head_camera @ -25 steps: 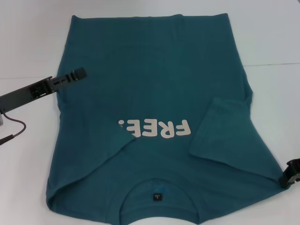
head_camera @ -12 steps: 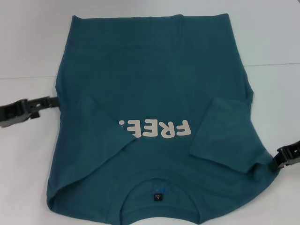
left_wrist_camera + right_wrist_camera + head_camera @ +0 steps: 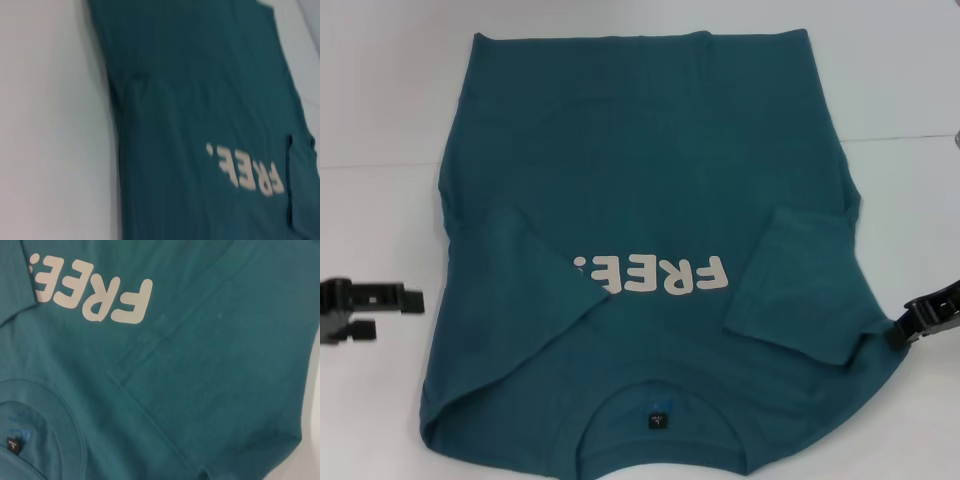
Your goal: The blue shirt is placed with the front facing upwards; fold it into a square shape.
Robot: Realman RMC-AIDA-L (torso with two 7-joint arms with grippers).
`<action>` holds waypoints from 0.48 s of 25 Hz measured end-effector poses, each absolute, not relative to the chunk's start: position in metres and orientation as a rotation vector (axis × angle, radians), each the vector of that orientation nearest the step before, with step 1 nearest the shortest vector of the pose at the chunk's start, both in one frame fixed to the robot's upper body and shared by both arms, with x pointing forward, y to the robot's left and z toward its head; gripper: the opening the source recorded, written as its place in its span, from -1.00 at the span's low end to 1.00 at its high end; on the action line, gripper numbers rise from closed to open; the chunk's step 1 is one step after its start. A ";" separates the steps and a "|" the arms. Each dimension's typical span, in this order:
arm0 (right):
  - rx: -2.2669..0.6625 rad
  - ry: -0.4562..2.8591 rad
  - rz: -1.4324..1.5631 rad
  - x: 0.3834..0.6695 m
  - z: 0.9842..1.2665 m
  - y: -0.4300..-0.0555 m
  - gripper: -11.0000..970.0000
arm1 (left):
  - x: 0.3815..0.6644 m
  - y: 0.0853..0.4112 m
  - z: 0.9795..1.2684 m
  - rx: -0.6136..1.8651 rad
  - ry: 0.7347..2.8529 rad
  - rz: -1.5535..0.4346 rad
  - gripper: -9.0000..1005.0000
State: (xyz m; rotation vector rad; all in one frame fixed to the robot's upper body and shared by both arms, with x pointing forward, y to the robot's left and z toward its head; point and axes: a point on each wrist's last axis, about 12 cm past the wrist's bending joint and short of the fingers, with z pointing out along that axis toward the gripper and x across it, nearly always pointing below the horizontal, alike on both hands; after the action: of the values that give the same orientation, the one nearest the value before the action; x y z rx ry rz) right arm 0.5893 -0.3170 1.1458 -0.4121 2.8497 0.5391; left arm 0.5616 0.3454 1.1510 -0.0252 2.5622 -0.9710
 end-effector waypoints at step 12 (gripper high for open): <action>-0.452 2.841 0.545 0.589 1.147 -0.317 -0.87 | 0.548 0.341 1.137 -0.082 2.744 -0.999 0.86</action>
State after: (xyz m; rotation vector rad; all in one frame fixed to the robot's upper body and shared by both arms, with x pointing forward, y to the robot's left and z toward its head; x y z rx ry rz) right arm 0.5886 -0.3171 1.1466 -0.4523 2.8412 0.5449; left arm 0.5476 0.3412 1.1375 -0.0820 2.7440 -0.9990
